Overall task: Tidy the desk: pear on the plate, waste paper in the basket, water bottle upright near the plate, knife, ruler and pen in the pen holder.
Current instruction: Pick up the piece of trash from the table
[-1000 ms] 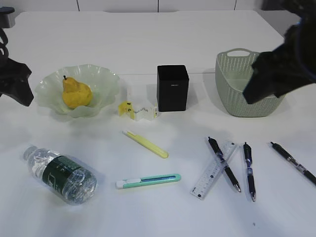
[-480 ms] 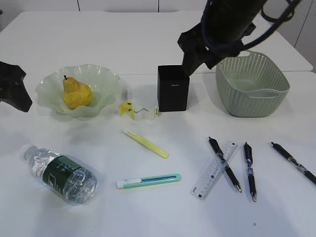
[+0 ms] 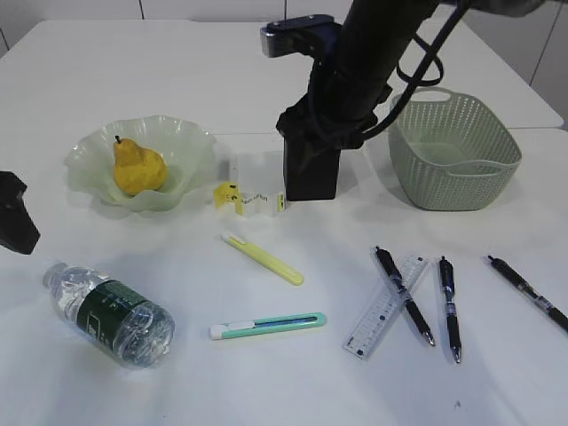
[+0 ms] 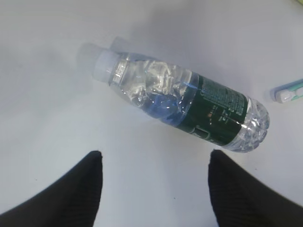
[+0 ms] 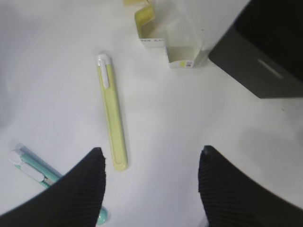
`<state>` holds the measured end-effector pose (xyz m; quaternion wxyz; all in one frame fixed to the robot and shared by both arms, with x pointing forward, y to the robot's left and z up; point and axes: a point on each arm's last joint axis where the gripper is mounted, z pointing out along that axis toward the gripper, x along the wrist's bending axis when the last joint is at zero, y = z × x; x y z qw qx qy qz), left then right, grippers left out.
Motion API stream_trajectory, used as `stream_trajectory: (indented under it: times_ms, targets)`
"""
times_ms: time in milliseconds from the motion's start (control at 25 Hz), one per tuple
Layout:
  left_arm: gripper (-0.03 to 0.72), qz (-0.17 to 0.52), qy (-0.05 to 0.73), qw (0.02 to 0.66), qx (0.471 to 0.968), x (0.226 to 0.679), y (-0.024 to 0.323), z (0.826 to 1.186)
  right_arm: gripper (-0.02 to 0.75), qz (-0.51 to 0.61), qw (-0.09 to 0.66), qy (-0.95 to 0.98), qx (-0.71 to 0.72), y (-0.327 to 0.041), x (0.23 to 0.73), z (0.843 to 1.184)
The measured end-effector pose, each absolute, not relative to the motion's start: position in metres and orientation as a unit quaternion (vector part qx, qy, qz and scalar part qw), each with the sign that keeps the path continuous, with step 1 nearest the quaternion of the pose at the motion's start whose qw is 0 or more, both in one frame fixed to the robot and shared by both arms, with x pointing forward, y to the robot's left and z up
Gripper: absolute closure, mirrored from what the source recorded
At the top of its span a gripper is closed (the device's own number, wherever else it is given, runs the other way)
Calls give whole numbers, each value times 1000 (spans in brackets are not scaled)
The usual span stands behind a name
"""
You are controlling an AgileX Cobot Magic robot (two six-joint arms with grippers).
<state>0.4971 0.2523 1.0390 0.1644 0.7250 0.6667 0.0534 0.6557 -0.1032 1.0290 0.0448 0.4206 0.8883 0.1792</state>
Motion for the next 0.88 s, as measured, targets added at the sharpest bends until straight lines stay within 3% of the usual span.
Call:
stream_trajectory:
  times_ms: [360, 880]
  targets:
    - [192, 68, 663, 182, 723, 491, 253, 1050, 279, 192, 36, 938, 288, -89, 671, 980]
    - [196, 97, 660, 213, 714, 498, 253, 1053, 287, 262, 162, 948, 79, -76, 687, 990]
